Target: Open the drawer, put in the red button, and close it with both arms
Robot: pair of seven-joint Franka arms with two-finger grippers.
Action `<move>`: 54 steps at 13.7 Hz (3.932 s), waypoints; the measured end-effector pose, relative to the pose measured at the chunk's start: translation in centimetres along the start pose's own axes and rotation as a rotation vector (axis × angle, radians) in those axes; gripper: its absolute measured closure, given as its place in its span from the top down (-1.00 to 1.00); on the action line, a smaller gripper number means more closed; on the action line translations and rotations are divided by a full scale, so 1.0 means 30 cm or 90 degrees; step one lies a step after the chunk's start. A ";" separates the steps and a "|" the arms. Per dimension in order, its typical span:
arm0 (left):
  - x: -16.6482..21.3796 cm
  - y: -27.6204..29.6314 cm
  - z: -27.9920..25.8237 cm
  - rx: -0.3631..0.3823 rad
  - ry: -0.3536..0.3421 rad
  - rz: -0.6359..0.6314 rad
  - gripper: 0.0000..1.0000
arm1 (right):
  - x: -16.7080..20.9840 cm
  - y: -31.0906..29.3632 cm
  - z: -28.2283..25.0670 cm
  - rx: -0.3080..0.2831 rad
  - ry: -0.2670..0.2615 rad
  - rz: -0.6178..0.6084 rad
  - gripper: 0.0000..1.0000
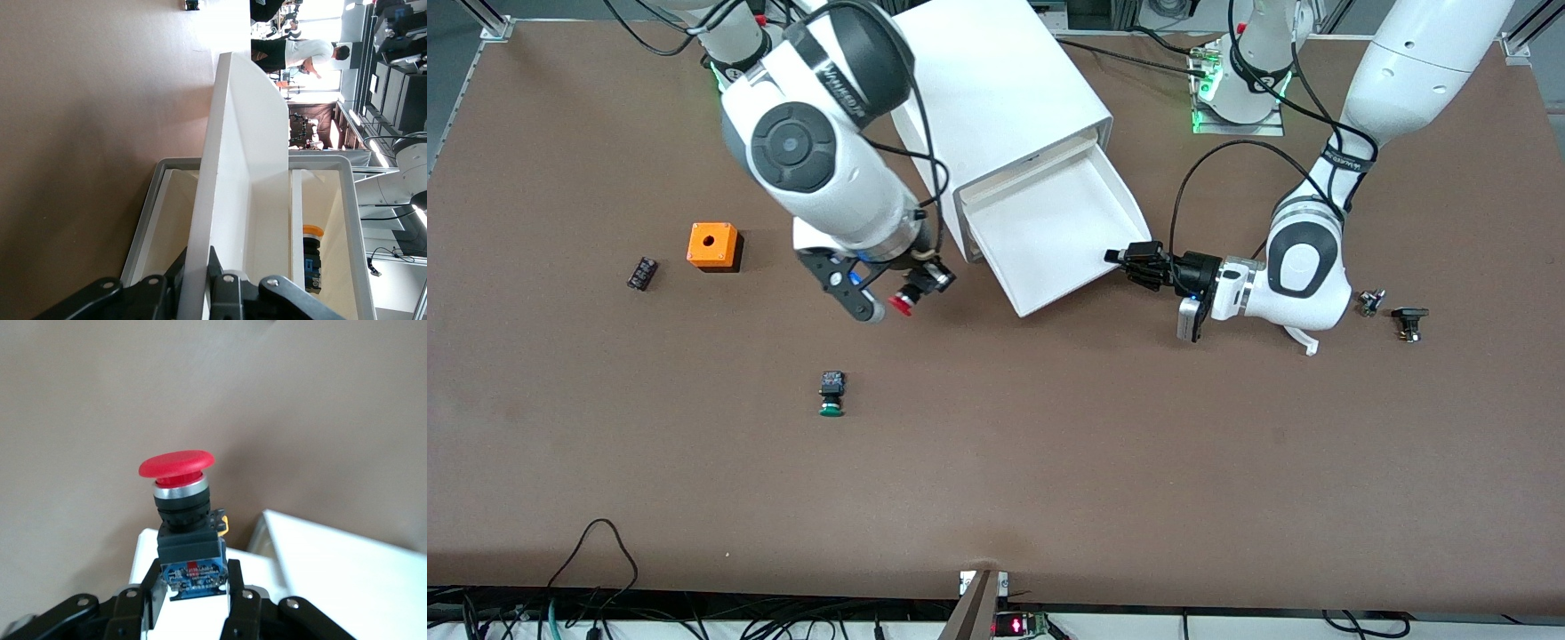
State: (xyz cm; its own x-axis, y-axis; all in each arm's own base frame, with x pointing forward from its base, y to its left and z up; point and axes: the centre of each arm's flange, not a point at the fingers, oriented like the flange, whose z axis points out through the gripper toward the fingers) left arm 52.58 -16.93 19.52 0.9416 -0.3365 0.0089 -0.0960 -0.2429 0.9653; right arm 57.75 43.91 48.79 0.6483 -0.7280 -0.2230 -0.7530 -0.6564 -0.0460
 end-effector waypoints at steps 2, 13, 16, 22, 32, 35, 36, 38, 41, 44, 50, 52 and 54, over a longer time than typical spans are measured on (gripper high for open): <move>0.012 0.002 -0.017 0.006 0.000 0.005 -0.56 | -0.111 -0.030 0.070 0.008 -0.006 0.040 -0.19; 0.245 0.437 -0.407 0.227 -0.129 -0.142 1.00 | -0.543 -0.106 0.448 0.057 -0.025 0.198 -0.19; 0.277 0.558 -0.454 0.329 -0.129 -0.203 1.00 | -0.574 -0.121 0.540 0.075 -0.030 0.223 -0.19; 0.297 0.782 -0.466 0.597 -0.129 -0.217 1.00 | -0.571 -0.131 0.665 0.084 -0.011 0.251 -0.19; 0.332 0.914 -0.533 0.792 -0.073 -0.161 1.00 | -0.330 -0.168 0.354 0.111 0.016 0.235 1.00; 0.355 0.897 -0.525 0.796 0.018 -0.244 1.00 | -0.173 -0.137 0.133 0.107 0.047 0.100 1.00; 0.367 0.878 -0.506 0.795 0.049 -0.272 1.00 | -0.119 -0.119 0.076 0.099 0.057 0.051 1.00; 0.390 0.824 -0.436 0.792 0.098 -0.306 1.00 | -0.008 -0.088 -0.011 0.086 0.074 -0.041 1.00; 0.420 0.731 -0.266 0.783 0.167 -0.348 1.00 | 0.166 -0.031 -0.121 0.062 0.094 -0.171 1.00; 0.418 0.640 -0.078 0.770 0.221 -0.380 1.00 | 0.337 0.045 -0.195 0.019 0.097 -0.275 1.00; 0.336 0.484 0.213 0.757 0.263 -0.432 1.00 | 0.600 0.198 -0.308 -0.033 0.096 -0.392 1.00; 0.312 0.473 0.273 0.762 0.256 -0.437 1.00 | 0.691 0.263 -0.333 -0.046 0.095 -0.429 1.00; 0.287 0.454 0.314 0.770 0.240 -0.437 1.00 | 0.776 0.322 -0.345 -0.056 0.091 -0.446 1.00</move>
State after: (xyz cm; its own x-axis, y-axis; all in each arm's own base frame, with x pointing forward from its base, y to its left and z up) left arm 56.35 -31.72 30.30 0.9224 0.3714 -0.1057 0.3734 -0.9277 -0.0011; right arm 66.73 18.57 53.24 0.9887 -0.1444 -0.0403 -0.1464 -0.9879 -0.0516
